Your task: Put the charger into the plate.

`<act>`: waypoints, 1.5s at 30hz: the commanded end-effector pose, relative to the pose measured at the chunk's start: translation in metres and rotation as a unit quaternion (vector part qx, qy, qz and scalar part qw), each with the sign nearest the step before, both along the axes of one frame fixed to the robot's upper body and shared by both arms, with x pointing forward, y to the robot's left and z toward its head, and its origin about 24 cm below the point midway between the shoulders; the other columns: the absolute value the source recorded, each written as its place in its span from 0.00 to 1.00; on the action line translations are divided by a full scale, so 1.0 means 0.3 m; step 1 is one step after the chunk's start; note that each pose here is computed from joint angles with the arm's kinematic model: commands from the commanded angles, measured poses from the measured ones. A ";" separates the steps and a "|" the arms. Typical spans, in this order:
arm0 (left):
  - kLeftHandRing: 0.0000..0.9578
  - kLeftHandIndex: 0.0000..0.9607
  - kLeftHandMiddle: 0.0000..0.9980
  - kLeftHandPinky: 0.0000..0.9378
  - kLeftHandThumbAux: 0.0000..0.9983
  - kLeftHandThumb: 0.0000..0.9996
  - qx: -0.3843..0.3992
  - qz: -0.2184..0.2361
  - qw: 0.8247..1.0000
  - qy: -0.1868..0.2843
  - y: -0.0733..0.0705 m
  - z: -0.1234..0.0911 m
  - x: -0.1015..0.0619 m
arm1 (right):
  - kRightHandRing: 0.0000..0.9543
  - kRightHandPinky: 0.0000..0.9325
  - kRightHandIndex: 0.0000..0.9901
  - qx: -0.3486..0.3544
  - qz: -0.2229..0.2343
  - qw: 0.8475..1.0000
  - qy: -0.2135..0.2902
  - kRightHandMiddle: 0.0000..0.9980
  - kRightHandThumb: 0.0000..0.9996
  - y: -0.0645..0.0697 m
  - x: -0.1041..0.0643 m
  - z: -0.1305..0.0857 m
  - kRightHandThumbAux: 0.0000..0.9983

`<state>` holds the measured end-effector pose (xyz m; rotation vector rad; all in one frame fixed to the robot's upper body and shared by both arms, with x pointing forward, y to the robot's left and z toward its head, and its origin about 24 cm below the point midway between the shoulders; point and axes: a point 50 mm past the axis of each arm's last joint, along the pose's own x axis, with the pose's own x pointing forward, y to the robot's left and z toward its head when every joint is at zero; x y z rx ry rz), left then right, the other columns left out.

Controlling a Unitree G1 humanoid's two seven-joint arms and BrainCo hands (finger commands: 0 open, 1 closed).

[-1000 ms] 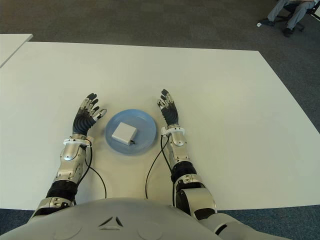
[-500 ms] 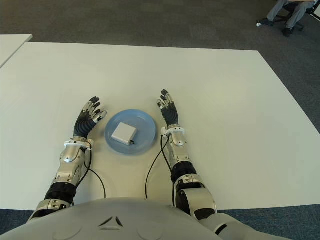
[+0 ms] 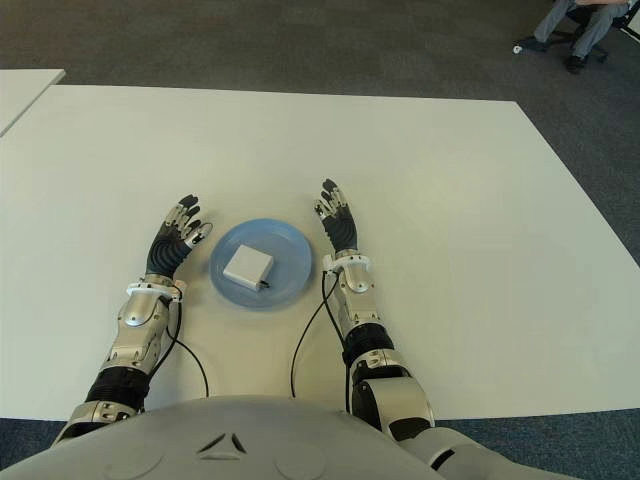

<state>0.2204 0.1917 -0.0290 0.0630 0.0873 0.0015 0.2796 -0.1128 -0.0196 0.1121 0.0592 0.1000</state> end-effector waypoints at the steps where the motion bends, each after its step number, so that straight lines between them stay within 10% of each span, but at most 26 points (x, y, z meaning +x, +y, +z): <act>1: 0.00 0.00 0.00 0.00 0.64 0.00 -0.007 0.009 0.999 0.053 0.016 -0.062 -0.048 | 0.05 0.06 0.01 0.021 -0.003 0.999 0.047 0.05 0.00 0.022 -0.050 -0.059 0.59; 45: 0.00 0.00 0.00 0.00 0.60 0.00 -0.017 0.034 0.999 0.021 0.023 -0.082 -0.007 | 0.00 0.00 0.00 -0.011 -0.037 0.999 0.038 0.03 0.00 -0.054 -0.061 -0.066 0.54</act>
